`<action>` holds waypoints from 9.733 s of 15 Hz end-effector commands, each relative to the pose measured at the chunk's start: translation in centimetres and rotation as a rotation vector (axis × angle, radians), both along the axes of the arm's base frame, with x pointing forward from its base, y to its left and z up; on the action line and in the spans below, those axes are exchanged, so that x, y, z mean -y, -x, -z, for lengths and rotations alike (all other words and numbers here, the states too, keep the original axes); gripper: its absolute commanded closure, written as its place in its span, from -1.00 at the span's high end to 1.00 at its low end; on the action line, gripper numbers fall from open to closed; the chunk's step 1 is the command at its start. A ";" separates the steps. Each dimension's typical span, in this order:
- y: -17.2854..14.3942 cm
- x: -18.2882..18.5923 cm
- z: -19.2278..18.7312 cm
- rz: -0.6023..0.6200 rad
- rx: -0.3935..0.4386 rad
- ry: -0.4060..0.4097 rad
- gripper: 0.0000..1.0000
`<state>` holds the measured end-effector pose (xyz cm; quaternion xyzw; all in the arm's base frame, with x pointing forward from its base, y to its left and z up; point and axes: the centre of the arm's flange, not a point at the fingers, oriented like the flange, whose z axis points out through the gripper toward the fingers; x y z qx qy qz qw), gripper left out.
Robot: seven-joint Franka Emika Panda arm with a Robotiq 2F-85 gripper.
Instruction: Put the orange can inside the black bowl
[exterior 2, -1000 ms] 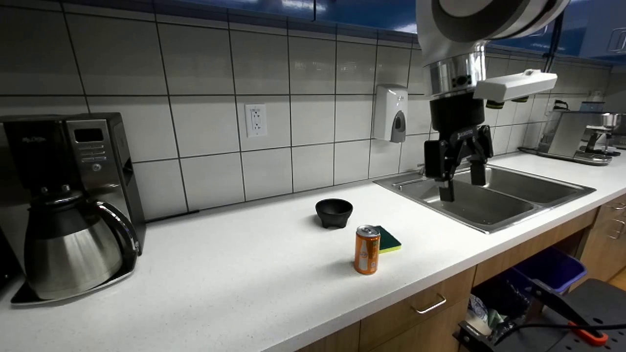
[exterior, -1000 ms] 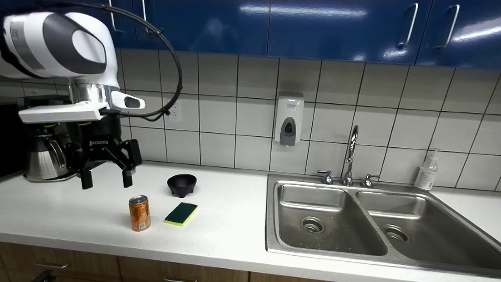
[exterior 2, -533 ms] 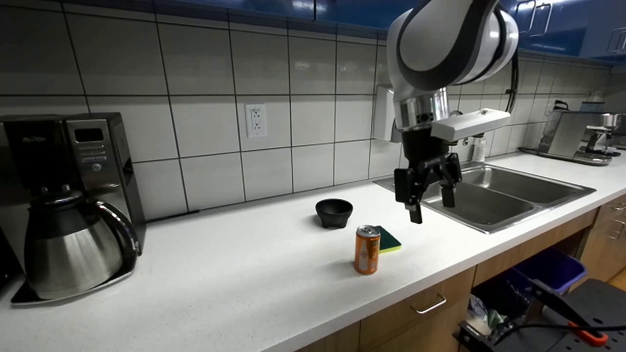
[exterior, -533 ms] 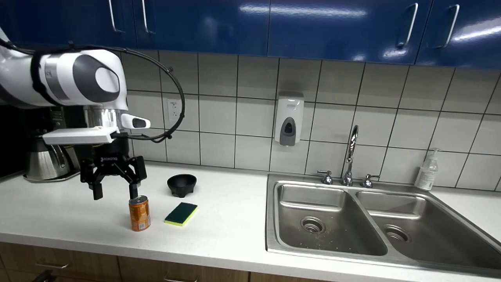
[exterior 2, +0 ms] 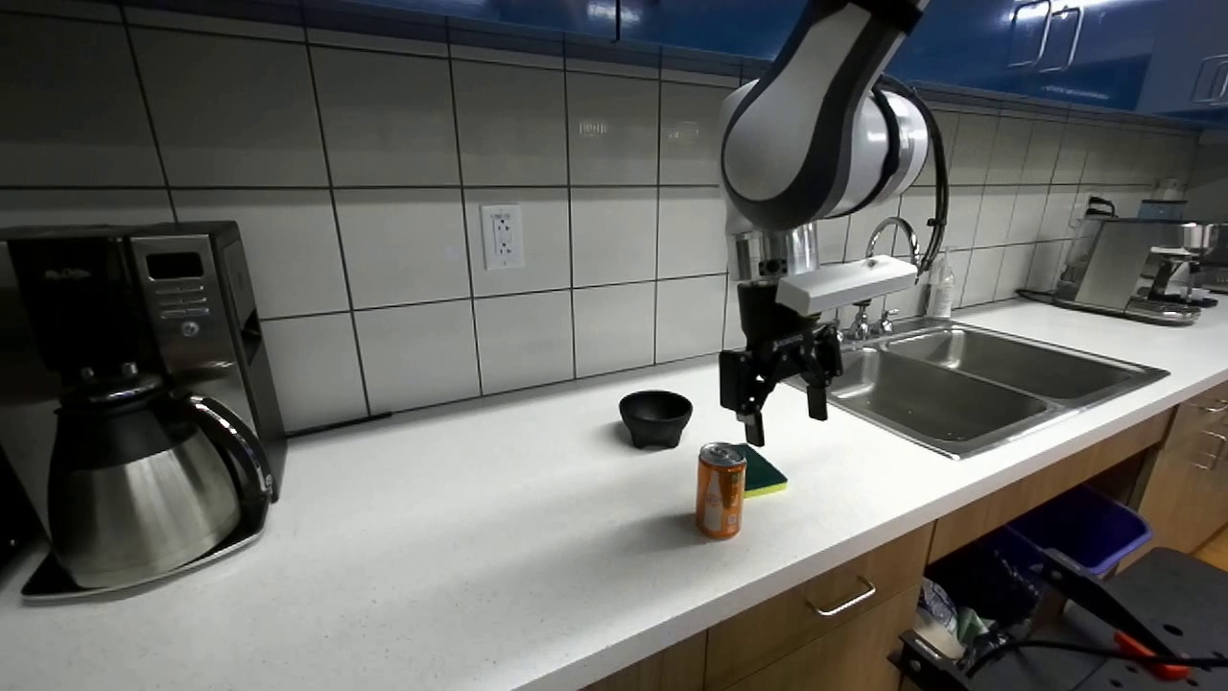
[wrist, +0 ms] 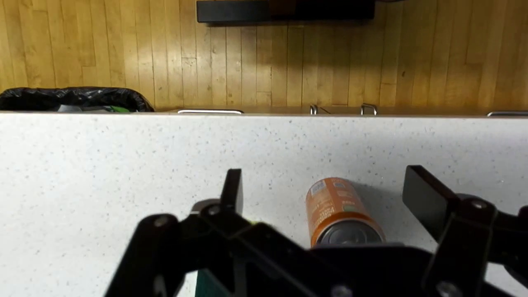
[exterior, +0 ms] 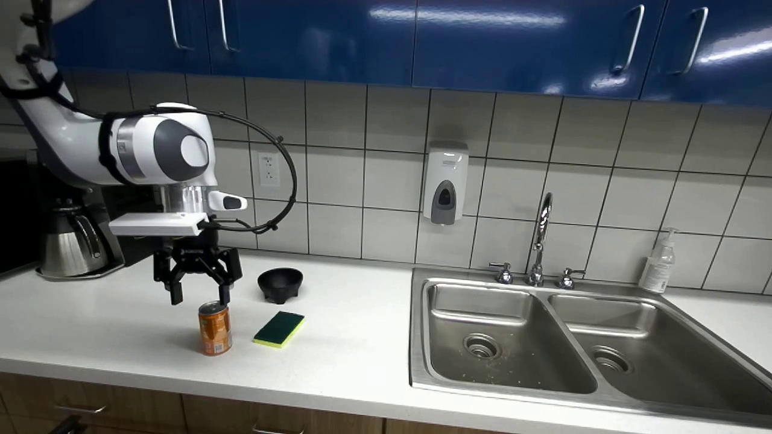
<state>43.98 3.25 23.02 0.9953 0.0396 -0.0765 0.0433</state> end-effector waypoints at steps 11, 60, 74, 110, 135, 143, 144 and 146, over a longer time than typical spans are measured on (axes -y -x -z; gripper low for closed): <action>-4.4 -3.4 3.3 -0.008 0.114 -0.038 1.00; -5.6 -3.6 9.9 -0.106 0.156 0.064 -0.02; -11.8 0.9 5.7 0.085 0.229 0.109 -0.20; -26.3 2.4 3.0 0.383 0.299 0.078 -0.20; -29.4 -0.6 6.3 0.387 0.191 0.156 1.00; -26.7 1.8 5.3 0.402 0.155 0.169 1.00; -26.5 2.0 5.0 0.401 0.162 0.160 1.00; -26.1 2.0 4.5 0.398 0.172 0.146 1.00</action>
